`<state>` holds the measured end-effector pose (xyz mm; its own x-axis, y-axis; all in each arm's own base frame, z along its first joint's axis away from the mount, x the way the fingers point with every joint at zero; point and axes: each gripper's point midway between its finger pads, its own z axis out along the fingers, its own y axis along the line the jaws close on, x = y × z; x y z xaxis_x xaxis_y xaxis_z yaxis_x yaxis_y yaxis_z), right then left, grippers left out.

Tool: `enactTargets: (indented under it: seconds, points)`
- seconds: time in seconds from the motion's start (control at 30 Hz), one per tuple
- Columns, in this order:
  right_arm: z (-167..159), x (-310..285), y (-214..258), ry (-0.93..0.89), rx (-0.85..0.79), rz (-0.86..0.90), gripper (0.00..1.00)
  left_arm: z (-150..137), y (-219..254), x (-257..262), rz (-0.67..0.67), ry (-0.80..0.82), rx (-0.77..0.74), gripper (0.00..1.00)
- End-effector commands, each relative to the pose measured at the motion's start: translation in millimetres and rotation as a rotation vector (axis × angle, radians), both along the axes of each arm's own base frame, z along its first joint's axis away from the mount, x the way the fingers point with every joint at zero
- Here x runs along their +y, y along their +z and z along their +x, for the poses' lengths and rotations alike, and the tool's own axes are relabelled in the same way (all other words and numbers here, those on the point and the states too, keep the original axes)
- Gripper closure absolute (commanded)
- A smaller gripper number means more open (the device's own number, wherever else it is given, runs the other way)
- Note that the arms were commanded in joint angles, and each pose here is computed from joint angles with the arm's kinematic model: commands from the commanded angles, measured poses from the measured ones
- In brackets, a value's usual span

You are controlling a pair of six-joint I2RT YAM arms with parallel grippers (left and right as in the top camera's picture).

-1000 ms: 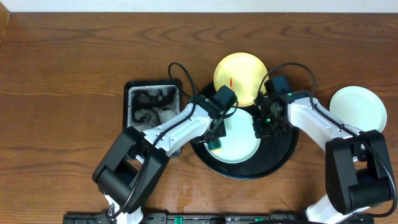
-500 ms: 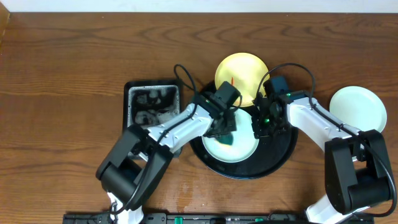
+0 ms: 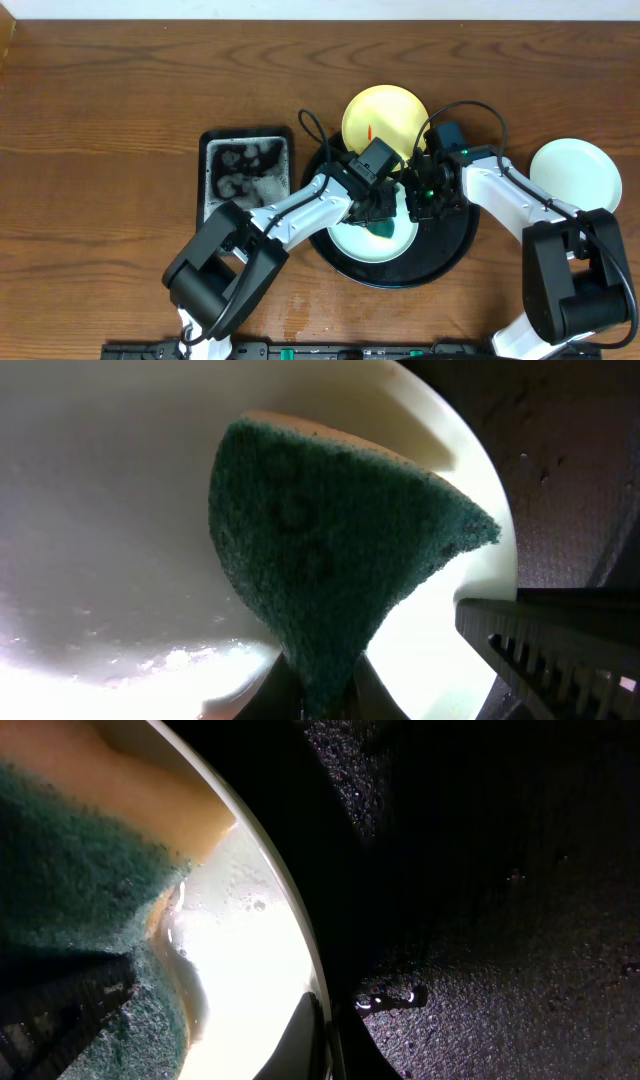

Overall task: Clean dirty plates on tray and stack at the side
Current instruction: 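Scrub the second pale green plate with the sponge in the left gripper, then put the sponge back into the soapy tray with the left gripper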

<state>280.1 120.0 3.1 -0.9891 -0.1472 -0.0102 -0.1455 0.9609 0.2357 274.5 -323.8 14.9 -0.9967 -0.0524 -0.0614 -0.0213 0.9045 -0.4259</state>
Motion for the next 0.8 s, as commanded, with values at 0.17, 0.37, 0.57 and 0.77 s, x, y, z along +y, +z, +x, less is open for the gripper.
enactTargets:
  seconds: [0.17,0.37,0.57,0.77]
  points:
    - [-5.8,-11.4,-9.8,-0.001,0.026,-0.060,0.99,-34.4,-33.9,60.1,0.251,0.033,0.174,0.92]
    - [-5.7,-11.4,-9.8,-0.001,0.026,-0.060,0.99,-11.1,-22.1,116.1,0.404,0.153,0.175,0.92]
    - [-4.7,-11.2,-9.8,-0.002,0.022,-0.059,0.99,8.3,1.7,137.2,0.506,0.173,0.109,0.93]
    - [-4.7,-11.5,-9.8,-0.002,0.023,-0.059,0.99,25.8,39.7,139.8,0.543,0.159,-0.012,0.92]
